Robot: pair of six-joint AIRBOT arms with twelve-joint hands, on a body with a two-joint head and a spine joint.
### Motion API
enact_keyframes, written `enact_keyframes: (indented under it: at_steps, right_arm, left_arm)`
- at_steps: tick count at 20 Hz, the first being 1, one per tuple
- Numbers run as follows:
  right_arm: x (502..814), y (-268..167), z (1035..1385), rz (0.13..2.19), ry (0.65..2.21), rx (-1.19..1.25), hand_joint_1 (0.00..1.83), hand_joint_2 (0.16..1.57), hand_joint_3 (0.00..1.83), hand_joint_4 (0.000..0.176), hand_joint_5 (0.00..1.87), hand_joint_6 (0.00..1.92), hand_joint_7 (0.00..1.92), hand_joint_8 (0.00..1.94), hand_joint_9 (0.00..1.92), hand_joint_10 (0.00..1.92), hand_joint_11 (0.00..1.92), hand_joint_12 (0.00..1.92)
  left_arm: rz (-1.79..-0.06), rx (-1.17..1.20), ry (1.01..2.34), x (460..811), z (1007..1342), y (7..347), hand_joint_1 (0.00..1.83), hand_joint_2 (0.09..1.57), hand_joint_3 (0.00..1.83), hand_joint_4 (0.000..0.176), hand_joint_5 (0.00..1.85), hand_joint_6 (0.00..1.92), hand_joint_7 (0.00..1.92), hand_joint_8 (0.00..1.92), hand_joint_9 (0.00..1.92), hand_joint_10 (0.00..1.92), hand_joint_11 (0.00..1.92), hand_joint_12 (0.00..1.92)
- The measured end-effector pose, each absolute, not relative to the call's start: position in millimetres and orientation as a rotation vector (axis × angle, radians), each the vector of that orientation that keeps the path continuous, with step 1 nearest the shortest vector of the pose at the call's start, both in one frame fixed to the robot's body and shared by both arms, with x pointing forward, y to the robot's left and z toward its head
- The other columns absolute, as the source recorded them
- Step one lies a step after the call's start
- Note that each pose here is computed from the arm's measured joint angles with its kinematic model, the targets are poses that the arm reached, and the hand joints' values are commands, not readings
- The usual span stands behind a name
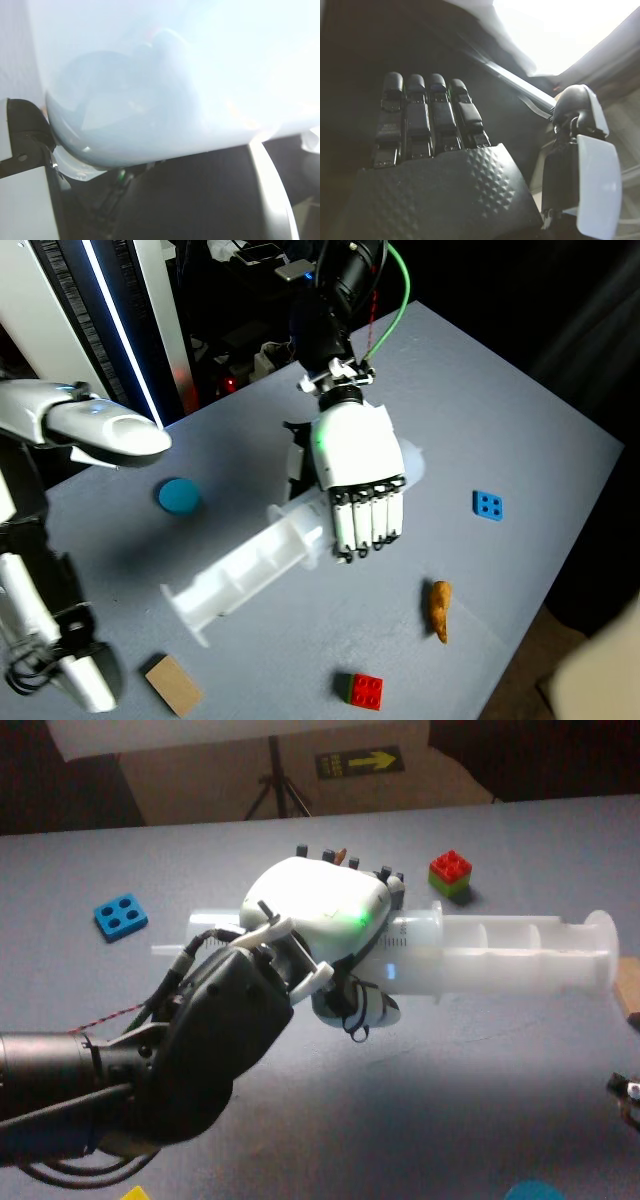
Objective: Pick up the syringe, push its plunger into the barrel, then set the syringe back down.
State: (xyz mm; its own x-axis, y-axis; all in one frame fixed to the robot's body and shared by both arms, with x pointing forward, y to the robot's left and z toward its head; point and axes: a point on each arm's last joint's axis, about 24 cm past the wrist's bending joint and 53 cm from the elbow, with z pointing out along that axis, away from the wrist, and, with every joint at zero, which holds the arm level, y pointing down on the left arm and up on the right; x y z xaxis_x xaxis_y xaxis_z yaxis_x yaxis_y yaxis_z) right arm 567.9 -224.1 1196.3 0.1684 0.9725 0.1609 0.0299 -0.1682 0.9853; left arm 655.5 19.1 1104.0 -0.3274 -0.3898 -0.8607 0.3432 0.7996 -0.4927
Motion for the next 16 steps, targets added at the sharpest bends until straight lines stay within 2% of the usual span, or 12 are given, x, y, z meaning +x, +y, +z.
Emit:
enact_keyframes:
  at_steps: [7,8,9,11,12,16]
  right_arm:
    - [561,-229,1161,1.101,1.118,1.519,0.08,0.96,0.00,0.000,0.04,0.00,0.08,0.00,0.09,0.00,0.00,0.40]
    - [562,-227,1159,1.105,1.131,1.514,0.08,0.96,0.00,0.000,0.04,0.00,0.07,0.00,0.08,0.00,0.00,0.37]
    - [563,-227,1157,1.110,1.131,1.519,0.08,0.96,0.00,0.000,0.04,0.00,0.07,0.00,0.08,0.00,0.00,0.38]
    - [563,-220,1154,1.142,1.137,1.545,0.09,0.96,0.00,0.000,0.04,0.00,0.07,0.00,0.08,0.00,0.00,0.38]
    - [564,-217,1151,1.152,1.145,1.553,0.10,0.96,0.00,0.000,0.05,0.00,0.08,0.00,0.09,0.00,0.00,0.40]
    - [569,-212,1147,1.190,1.137,1.576,0.09,0.96,0.00,0.000,0.04,0.00,0.06,0.00,0.07,0.00,0.00,0.36]
  left_arm:
    - [-0.752,0.006,1.742,671,1122,14,1.48,1.21,0.00,0.000,0.71,1.20,0.68,1.31,0.73,1.36,0.67,1.69]
    - [-0.754,0.004,1.736,672,1125,13,1.49,1.16,0.00,0.000,0.83,1.02,0.79,1.20,0.85,1.24,0.76,1.63]
    - [-0.759,-0.001,1.737,673,1127,12,1.48,1.19,0.00,0.000,0.75,1.14,0.71,1.28,0.76,1.32,0.69,1.66]
    - [-0.761,-0.011,1.738,674,1130,13,1.48,1.21,0.00,0.000,0.73,1.20,0.67,1.32,0.71,1.38,0.66,1.69]
    - [-0.758,-0.004,1.741,675,1131,15,1.48,1.17,0.00,0.000,0.85,1.01,0.77,1.23,0.80,1.29,0.75,1.65]
    - [-0.739,-0.013,1.729,681,1138,24,1.49,1.15,0.00,0.000,0.85,1.00,0.81,1.21,0.83,1.29,0.73,1.65]
